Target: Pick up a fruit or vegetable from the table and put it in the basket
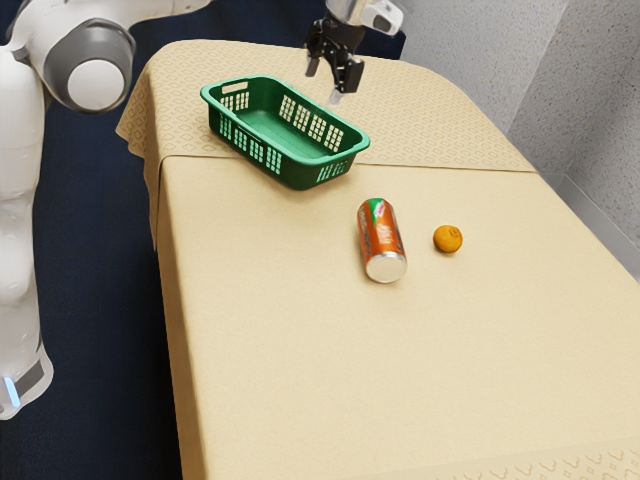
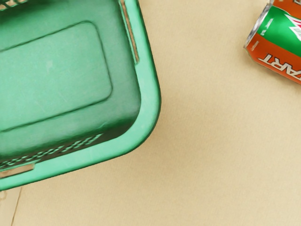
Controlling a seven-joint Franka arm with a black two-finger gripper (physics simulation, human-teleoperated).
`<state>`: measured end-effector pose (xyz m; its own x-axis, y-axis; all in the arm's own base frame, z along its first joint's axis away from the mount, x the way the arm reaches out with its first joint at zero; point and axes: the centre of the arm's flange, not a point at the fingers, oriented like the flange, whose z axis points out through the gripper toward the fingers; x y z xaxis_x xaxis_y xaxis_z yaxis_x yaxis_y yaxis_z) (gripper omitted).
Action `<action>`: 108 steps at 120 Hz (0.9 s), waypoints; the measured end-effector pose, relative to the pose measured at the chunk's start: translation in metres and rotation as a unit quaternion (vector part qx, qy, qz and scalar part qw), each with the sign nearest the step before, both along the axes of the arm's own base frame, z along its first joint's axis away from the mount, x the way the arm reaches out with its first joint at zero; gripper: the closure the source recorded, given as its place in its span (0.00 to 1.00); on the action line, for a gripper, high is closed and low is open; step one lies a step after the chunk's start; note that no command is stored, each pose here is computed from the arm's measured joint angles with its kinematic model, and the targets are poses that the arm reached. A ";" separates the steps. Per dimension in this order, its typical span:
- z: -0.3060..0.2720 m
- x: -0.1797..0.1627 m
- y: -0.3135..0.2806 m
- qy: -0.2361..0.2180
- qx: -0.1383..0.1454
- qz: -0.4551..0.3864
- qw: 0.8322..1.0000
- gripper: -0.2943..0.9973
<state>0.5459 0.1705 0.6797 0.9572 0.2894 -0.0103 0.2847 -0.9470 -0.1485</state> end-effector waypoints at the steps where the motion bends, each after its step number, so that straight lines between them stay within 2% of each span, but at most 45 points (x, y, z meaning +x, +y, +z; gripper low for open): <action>1: 0.001 0.000 0.001 -0.003 0.001 0.000 1.000 0.23; 10: 0.011 0.001 0.006 -0.024 0.009 0.002 1.000 0.23; 18: 0.014 -0.007 0.036 -0.041 -0.003 0.027 0.999 0.23; 26: 0.056 -0.025 0.058 -0.092 0.006 0.048 0.995 0.23; 32: 0.089 -0.027 0.038 -0.130 0.015 0.031 0.991 0.23; 39: 0.100 -0.013 -0.005 -0.146 0.012 -0.010 0.989 0.23; 54: 0.080 0.016 -0.068 -0.131 0.001 -0.067 0.989 0.23; 77: 0.061 0.025 -0.081 -0.113 -0.003 -0.077 0.991 0.23; 88: 0.058 0.029 -0.115 -0.109 -0.005 -0.106 0.988 0.23; 100: 0.023 0.056 -0.172 -0.079 -0.009 -0.148 0.986 0.23; 108: 0.007 0.078 -0.177 -0.089 -0.003 -0.159 0.983 0.23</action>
